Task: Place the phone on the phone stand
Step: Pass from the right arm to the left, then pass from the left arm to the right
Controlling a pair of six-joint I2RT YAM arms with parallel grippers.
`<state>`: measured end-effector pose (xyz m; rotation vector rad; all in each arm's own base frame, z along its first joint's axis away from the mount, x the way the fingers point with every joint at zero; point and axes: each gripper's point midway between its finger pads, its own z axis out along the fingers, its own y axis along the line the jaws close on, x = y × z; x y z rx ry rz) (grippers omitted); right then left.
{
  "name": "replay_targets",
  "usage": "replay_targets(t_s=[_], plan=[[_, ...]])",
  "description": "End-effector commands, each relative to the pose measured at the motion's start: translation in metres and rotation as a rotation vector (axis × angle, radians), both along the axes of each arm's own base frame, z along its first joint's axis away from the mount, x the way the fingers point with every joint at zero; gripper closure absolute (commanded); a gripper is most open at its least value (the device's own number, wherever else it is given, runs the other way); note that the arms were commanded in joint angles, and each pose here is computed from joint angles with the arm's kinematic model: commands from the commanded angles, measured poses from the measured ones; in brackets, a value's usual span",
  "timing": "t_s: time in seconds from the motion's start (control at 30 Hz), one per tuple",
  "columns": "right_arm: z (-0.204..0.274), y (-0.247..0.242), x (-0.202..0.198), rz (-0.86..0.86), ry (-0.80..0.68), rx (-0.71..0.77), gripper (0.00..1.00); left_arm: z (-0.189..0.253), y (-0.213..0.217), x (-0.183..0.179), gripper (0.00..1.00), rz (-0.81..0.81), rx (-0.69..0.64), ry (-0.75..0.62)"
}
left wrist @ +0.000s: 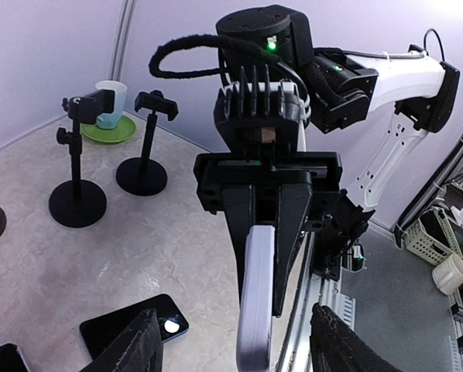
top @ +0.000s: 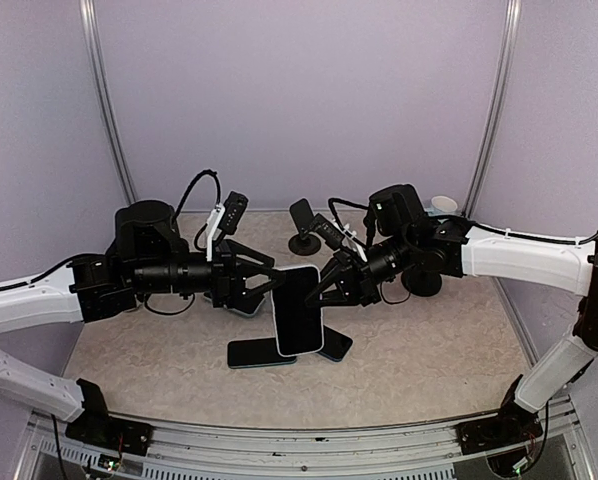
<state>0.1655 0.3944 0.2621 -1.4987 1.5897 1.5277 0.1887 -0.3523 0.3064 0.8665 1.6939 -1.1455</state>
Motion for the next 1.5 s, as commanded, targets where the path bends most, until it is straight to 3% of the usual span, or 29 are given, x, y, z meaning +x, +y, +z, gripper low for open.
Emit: replay_targets(t_s=[0.0,0.2,0.43,0.53,0.6,0.67,0.77,0.9,1.17,1.47], plan=[[0.019,0.000,-0.011,0.060,-0.033,0.067,1.00,0.017,-0.008,-0.012,0.45,-0.101,-0.049,-0.013],[0.018,0.002,-0.010,0.062,-0.029,0.064,1.00,0.011,-0.012,-0.015,0.63,-0.134,-0.038,0.007],[0.016,0.004,-0.009,0.061,-0.023,0.061,1.00,0.005,-0.015,-0.014,0.98,-0.142,-0.030,0.027],[0.015,0.005,-0.008,0.056,-0.023,0.059,1.00,0.006,-0.014,-0.010,1.00,-0.116,-0.040,0.025],[0.013,0.005,-0.007,0.052,-0.024,0.057,0.88,0.009,-0.012,-0.008,1.00,-0.101,-0.051,0.018],[0.010,0.005,-0.007,0.048,-0.023,0.052,0.62,0.012,-0.009,-0.006,1.00,-0.083,-0.059,0.004],[0.006,0.004,-0.007,0.043,-0.024,0.050,0.37,0.025,-0.002,-0.005,1.00,-0.064,-0.091,-0.030],[0.005,0.002,-0.007,0.032,-0.035,0.066,0.17,0.046,0.008,-0.006,1.00,-0.057,-0.131,-0.078],[-0.010,0.001,-0.007,0.028,-0.045,0.085,0.16,0.079,0.022,-0.012,1.00,-0.060,-0.202,-0.149],[0.013,0.003,-0.021,0.089,-0.044,0.224,0.33,0.084,0.029,-0.010,1.00,-0.019,-0.241,-0.158]])
